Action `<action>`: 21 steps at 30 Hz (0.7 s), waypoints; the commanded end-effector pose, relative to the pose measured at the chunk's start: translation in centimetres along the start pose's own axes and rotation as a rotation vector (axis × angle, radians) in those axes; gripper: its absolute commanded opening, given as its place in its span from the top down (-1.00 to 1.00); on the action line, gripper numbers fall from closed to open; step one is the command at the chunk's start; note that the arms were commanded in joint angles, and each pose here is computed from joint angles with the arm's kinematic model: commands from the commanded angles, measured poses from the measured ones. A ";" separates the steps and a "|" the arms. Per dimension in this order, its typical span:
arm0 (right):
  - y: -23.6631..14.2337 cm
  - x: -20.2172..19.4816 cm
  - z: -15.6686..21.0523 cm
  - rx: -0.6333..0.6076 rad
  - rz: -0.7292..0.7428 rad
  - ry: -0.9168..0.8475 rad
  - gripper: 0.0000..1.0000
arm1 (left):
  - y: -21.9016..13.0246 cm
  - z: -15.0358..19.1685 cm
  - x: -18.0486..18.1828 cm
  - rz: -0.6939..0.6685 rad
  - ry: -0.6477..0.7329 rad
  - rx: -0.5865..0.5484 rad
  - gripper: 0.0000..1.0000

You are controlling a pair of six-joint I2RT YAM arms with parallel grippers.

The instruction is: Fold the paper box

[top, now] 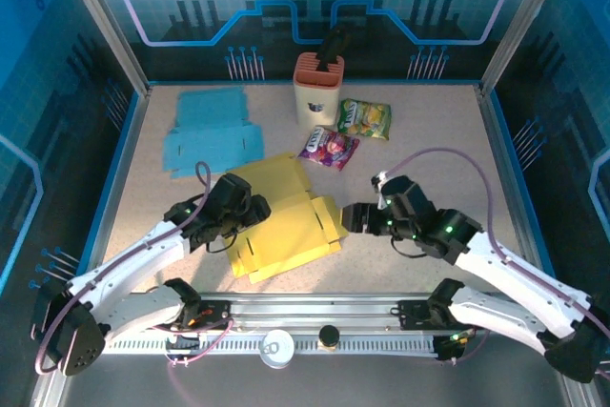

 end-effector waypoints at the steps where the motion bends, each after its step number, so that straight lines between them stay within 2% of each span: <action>1: 2.2 -0.6 1.0 0.029 -0.014 0.111 -0.49 | 1.3 1.1 1.0 -0.042 -0.040 0.027 -0.44; 9: 7.0 -3.1 2.6 0.099 -0.023 0.255 -0.48 | 3.7 -0.6 3.8 -0.047 -0.129 0.065 -0.12; 15: 9.8 -4.3 3.4 0.121 -0.041 0.419 -0.40 | 3.7 -1.6 5.2 -0.067 -0.126 0.033 -0.11; 17: 10.4 -4.6 3.5 0.119 -0.039 0.467 -0.33 | 4.1 -1.7 5.5 -0.083 -0.121 0.041 -0.10; 21: 10.8 -5.5 3.7 0.087 -0.023 0.546 -0.31 | 5.2 -1.7 6.3 -0.101 -0.133 0.067 -0.04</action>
Point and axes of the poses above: each hand's point on the last joint's axis, 136 mm out from that joint toward the fingers, its own y axis out along the fingers, its own x axis along the line the jaws close on, z = x × y, the point moved 10 cm from there along -y, back along the fingers, and after that the axes turned 13 degrees about y, right-handed, at the moved point
